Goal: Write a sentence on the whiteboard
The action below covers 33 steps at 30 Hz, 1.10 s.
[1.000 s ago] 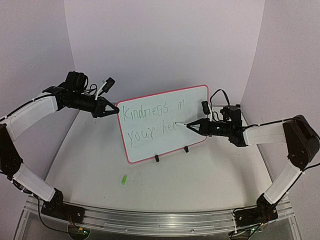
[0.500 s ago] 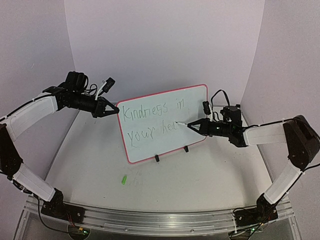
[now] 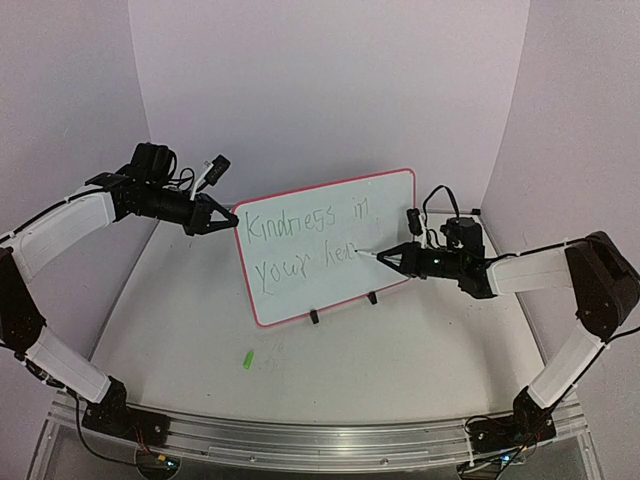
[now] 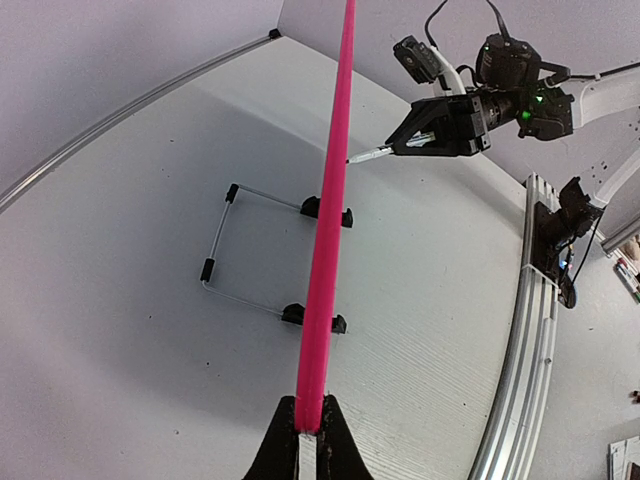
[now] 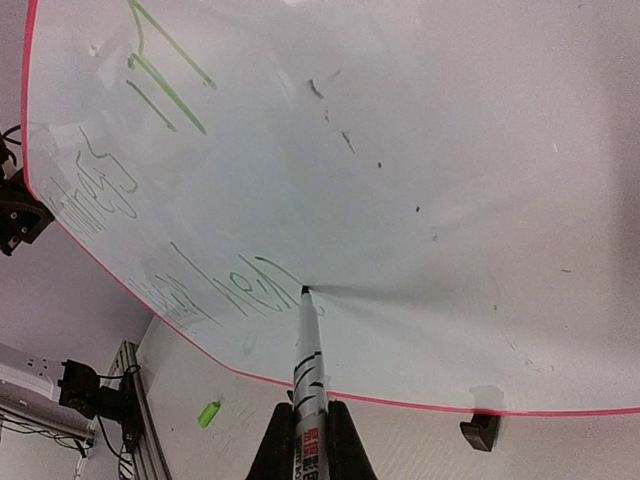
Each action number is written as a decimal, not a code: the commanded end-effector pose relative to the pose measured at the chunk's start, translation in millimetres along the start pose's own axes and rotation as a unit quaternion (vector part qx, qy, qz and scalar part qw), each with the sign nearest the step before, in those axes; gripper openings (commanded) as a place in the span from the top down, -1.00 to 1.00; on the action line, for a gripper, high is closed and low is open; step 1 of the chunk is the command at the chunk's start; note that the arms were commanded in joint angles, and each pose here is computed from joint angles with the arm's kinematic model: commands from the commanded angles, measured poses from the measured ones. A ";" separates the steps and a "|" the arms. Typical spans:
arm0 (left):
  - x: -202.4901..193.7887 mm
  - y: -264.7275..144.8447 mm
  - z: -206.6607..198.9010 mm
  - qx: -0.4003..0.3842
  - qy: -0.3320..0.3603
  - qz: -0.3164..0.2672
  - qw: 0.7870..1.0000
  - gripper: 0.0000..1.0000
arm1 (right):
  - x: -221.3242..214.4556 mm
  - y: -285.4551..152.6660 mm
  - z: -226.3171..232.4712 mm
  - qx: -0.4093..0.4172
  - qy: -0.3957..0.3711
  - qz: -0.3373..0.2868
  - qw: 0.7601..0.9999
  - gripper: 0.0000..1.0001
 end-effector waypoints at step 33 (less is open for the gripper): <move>7.1 -2.6 -9.9 -0.011 0.016 -0.007 1.000 1.00 | 23.6 -4.7 20.8 0.023 -0.008 -0.045 0.999 1.00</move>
Point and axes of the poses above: each gripper's point midway between its finger pads, its own y axis out along the fingers, its own z axis along the line the jaws close on, x = y × z, the point moved 9 cm from there along -y, back along the fingers, and after that the axes turned 12 degrees about y, right-handed, at the moved point
